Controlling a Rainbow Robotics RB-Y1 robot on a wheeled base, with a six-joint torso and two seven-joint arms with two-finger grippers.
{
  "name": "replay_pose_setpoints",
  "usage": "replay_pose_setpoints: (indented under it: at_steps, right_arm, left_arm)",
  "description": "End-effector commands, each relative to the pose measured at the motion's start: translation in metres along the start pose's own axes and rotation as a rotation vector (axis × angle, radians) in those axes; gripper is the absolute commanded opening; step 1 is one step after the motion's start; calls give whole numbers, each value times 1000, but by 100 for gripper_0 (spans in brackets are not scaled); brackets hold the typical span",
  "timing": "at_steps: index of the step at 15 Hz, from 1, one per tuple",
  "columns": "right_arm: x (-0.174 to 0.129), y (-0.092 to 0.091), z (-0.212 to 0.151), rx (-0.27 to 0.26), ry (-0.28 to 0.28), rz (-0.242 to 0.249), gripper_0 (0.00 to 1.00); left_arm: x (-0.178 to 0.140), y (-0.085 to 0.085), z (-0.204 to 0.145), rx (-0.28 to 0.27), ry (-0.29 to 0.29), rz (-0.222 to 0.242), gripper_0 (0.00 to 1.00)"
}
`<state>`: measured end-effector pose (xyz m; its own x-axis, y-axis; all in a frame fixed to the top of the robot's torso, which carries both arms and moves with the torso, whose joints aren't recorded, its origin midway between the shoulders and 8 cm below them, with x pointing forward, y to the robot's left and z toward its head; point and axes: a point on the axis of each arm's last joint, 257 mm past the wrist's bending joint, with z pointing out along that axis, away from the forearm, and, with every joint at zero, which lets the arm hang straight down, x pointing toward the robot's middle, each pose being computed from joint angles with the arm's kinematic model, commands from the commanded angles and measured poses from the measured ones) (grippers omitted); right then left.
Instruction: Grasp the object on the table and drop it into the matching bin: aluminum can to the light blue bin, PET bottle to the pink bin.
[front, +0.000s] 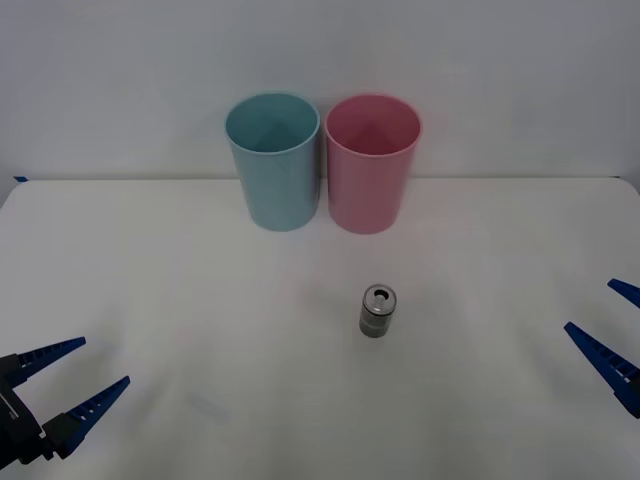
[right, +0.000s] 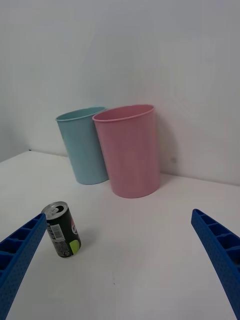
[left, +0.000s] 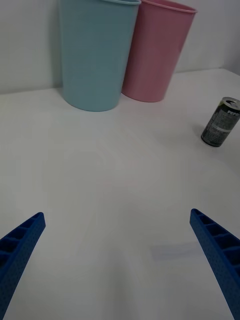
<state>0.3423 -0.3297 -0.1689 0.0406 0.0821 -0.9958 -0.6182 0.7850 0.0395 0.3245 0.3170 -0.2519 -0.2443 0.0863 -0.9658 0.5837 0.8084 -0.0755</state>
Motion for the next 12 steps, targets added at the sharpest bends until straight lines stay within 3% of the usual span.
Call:
replay_pose_setpoints:
  at_steps: [1,12]
  right_arm:
    - [0,0,0,0,0,0,100]
    - [29,25,0,-47,47,41,100]
  left_arm:
    - [0,0,0,0,0,0,100]
    - [0,0,0,0,0,0,100]
